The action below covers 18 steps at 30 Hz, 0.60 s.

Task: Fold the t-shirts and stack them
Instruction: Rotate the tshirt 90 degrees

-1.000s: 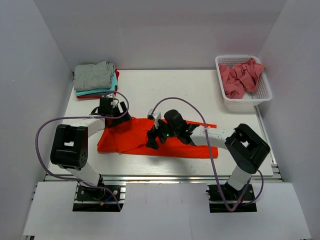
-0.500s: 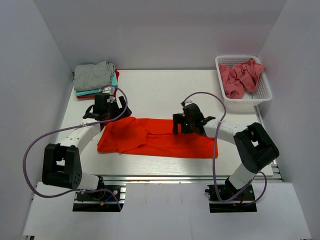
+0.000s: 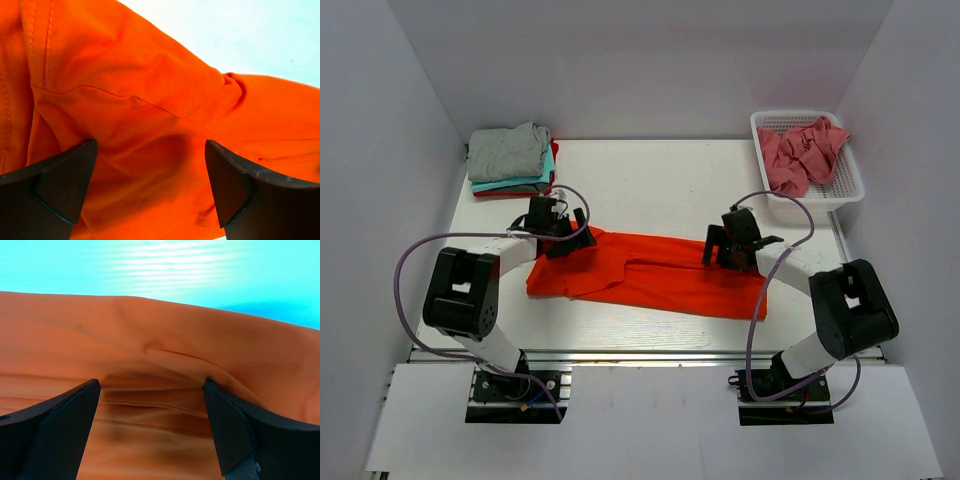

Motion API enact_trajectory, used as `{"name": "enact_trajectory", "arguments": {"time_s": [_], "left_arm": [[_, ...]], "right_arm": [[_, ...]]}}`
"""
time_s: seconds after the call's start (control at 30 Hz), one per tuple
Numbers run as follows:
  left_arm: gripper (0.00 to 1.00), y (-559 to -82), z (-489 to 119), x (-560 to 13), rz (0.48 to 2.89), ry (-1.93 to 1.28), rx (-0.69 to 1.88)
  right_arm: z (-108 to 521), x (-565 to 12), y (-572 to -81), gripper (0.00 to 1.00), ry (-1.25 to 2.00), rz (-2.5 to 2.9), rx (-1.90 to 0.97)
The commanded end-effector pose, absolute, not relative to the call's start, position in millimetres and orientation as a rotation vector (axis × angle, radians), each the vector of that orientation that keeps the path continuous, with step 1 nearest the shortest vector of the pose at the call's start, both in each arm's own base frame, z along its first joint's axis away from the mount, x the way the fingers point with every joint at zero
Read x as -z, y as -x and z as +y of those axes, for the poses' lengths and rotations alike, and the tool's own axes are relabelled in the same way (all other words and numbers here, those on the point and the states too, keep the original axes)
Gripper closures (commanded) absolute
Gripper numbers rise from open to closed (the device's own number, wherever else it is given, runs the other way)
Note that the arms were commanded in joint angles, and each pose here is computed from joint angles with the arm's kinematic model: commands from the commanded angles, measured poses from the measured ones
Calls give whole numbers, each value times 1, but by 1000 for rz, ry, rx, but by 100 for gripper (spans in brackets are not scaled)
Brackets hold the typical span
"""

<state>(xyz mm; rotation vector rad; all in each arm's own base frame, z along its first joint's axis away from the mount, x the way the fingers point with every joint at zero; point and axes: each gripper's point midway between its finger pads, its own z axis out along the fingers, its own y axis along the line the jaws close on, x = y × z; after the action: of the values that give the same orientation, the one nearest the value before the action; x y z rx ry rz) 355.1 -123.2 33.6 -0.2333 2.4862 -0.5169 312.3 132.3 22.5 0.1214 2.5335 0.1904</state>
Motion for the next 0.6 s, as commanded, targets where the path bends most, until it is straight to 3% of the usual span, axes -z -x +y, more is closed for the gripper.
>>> {"name": "enact_trajectory", "arguments": {"time_s": [0.0,0.17,0.4,0.57], "left_arm": [[0,-348,-110,-2,2600,282,405],[0,-373,-115,11,2626,275,395],[0,-477,-144,13,2563,149,468],[0,-551,-177,2,2471,7,577]], "right_arm": [[99,-8,-278,10,-154,2643,-70],[100,-41,-287,10,-65,2533,-148],[117,-59,-300,10,94,2425,-256],[120,-36,-305,10,101,2503,-228]]}}
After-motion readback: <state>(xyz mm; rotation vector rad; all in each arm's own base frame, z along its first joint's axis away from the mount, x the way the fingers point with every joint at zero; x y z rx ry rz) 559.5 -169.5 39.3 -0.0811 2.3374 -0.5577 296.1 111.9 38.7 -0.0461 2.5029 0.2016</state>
